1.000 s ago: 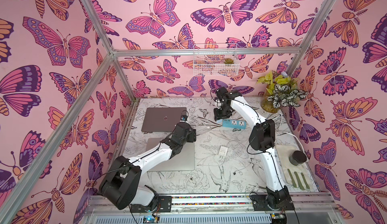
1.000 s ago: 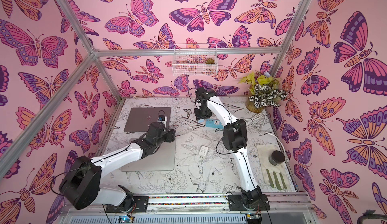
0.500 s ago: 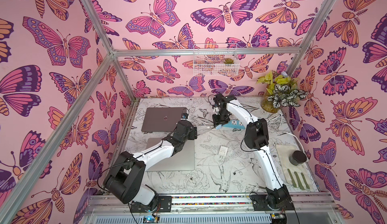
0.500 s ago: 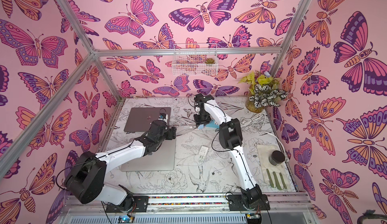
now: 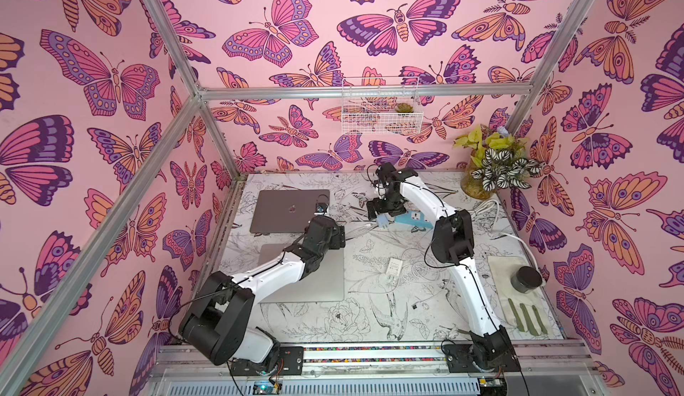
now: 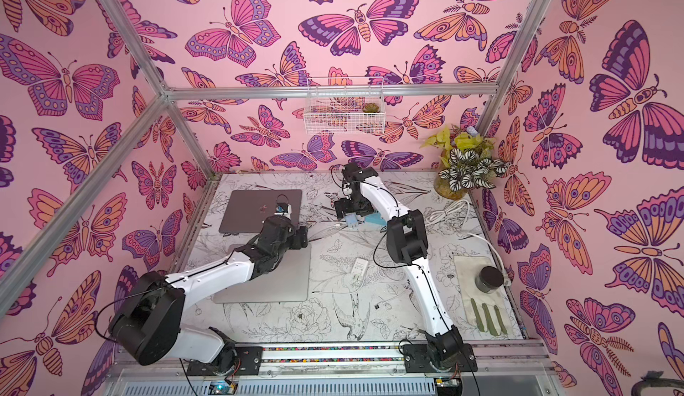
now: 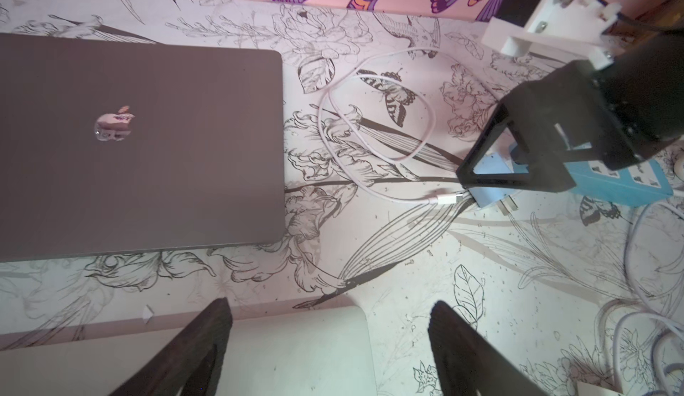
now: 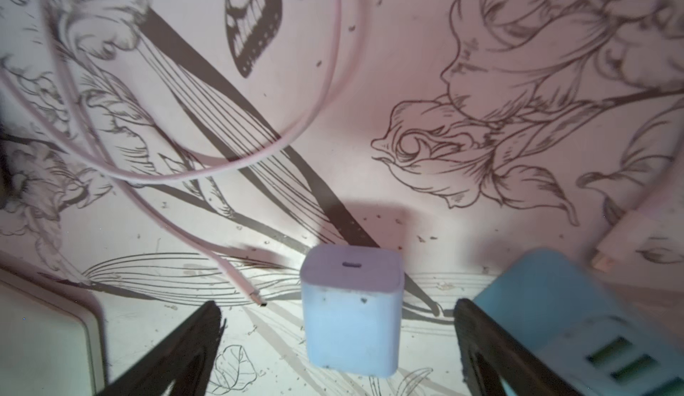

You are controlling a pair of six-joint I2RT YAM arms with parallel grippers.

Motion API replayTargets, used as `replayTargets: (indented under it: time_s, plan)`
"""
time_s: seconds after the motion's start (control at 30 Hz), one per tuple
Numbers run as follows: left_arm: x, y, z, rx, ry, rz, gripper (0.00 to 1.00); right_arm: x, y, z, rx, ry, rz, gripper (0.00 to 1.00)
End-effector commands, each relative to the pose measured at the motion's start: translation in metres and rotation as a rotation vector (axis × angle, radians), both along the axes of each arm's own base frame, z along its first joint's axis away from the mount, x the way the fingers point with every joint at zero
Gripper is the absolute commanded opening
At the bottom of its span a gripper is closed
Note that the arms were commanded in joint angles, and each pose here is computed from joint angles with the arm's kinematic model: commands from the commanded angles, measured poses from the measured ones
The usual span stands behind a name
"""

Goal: Unplug the laptop charger
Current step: Place the plug at the center of the board, then reset both arms

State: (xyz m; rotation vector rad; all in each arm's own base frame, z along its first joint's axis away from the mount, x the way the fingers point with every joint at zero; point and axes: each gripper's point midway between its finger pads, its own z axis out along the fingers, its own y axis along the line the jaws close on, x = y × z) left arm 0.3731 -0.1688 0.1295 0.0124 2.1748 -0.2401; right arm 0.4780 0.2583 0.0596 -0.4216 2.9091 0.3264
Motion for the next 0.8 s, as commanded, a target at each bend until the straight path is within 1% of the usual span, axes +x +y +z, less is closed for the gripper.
replayTargets:
  time_s: [0.0,0.1,0.13,0.2,0.27,0.33,0.37,0.4,0.47,0.5,0.53,0.57,0.6,0.63,0.7,0.73,0.77]
  plan:
    - [0.001,0.026,0.014,-0.022,-0.046,0.070,0.92,0.015,0.000,0.091,0.064,-0.242,0.005,1.00]
    - [-0.003,0.058,0.030,-0.027,-0.097,0.141,0.96,0.007,-0.019,0.134,0.058,-0.416,-0.015,0.99]
    - [-0.005,0.072,0.041,-0.023,-0.134,0.166,0.98,0.002,-0.028,0.146,0.055,-0.492,-0.025,0.99]
    - [-0.010,0.097,0.050,-0.002,-0.181,0.222,0.99,-0.010,-0.046,0.166,0.054,-0.652,-0.043,0.99]
    - [-0.020,0.125,0.056,0.031,-0.233,0.287,0.99,-0.025,-0.067,0.183,0.054,-0.827,-0.082,0.99]
    - [-0.033,0.143,0.056,0.070,-0.266,0.333,0.99,-0.043,-0.096,0.195,0.026,-0.928,-0.179,0.99]
    - [-0.041,0.151,0.053,0.097,-0.272,0.356,1.00,-0.053,-0.110,0.196,0.015,-0.946,-0.232,0.99]
    - [-0.048,0.157,0.051,0.112,-0.276,0.372,1.00,-0.062,-0.117,0.191,0.013,-0.943,-0.256,0.99]
    - [-0.062,0.162,0.041,0.155,-0.269,0.353,0.98,-0.081,-0.131,0.177,-0.016,-0.936,-0.264,0.99]
    - [-0.067,0.164,0.038,0.170,-0.269,0.352,0.99,-0.088,-0.140,0.169,-0.052,-0.926,-0.274,0.99]
    - [-0.074,0.171,0.041,0.178,-0.276,0.381,0.99,-0.095,-0.155,0.161,-0.117,-0.925,-0.316,0.99]
    - [-0.078,0.174,0.046,0.195,-0.286,0.381,0.99,-0.100,-0.169,0.156,-0.171,-0.931,-0.350,0.99]
    - [-0.087,0.183,0.033,0.233,-0.282,0.404,1.00,-0.105,-0.183,0.151,-0.220,-0.945,-0.384,0.99]
    - [-0.091,0.191,0.032,0.260,-0.313,0.437,1.00,-0.109,-0.194,0.146,-0.249,-0.960,-0.409,0.99]
    - [-0.096,0.201,0.029,0.303,-0.388,0.457,1.00,-0.112,-0.210,0.141,-0.258,-1.008,-0.449,0.99]
    - [-0.098,0.206,0.027,0.310,-0.427,0.471,1.00,-0.112,-0.219,0.140,-0.256,-1.033,-0.480,0.99]
    - [-0.098,0.208,0.025,0.310,-0.442,0.476,0.99,-0.112,-0.226,0.139,-0.256,-1.053,-0.508,0.99]
